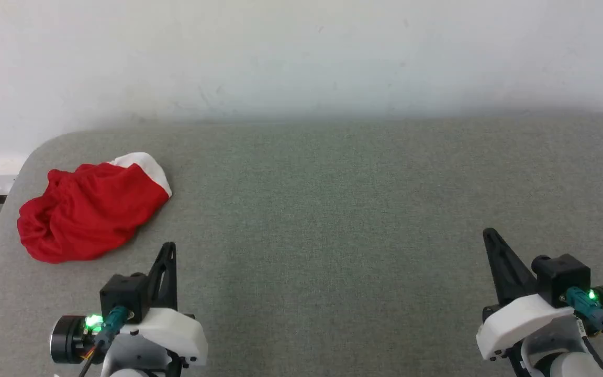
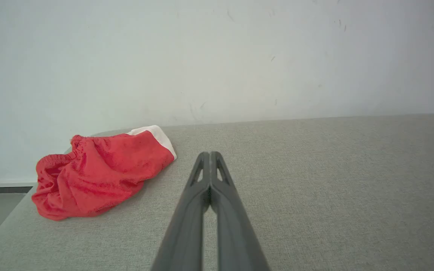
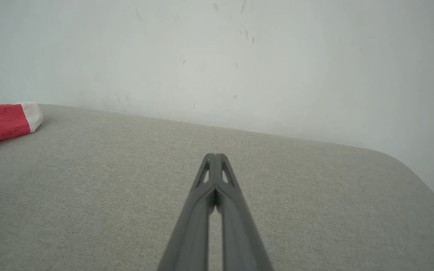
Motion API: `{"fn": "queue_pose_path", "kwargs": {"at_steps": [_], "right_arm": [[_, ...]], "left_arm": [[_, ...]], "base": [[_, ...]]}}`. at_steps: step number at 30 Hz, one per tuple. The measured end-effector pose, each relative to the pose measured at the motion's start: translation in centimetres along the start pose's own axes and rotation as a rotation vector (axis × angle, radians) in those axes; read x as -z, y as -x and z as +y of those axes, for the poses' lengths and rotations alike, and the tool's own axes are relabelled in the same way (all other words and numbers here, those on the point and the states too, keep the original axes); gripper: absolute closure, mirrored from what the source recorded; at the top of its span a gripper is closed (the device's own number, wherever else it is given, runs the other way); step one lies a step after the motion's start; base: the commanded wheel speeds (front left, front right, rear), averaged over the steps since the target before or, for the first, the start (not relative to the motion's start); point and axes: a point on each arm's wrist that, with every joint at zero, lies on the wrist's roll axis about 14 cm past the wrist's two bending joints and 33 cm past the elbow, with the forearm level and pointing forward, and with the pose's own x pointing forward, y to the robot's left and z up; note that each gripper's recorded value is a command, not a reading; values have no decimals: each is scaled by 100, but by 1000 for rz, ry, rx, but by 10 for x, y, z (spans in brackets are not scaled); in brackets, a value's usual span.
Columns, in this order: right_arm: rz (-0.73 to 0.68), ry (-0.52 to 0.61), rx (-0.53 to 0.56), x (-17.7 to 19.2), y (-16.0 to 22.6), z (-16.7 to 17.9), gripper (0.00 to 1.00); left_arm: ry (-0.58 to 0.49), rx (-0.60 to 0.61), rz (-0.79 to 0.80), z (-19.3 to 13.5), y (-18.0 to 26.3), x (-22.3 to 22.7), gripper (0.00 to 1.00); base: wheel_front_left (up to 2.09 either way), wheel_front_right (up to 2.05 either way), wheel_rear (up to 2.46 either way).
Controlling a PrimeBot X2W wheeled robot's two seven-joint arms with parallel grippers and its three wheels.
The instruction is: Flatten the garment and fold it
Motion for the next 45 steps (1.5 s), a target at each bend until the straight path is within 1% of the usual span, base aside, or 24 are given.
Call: {"fn": "queue_pose_path", "kwargs": {"at_steps": [24, 25, 45], "right_arm": [[0, 0, 0, 0, 0, 0, 100], [1, 0, 0, 0, 0, 0, 0], [-35, -18, 19, -5, -1, -7, 0]], "left_arm": [[0, 0, 0, 0, 0, 0, 100], [0, -1, 0, 0, 0, 0, 0], [-2, -29, -28, 1, 2, -4, 0]], "base": [[0, 0, 0], [0, 0, 0], [0, 0, 0]]}}
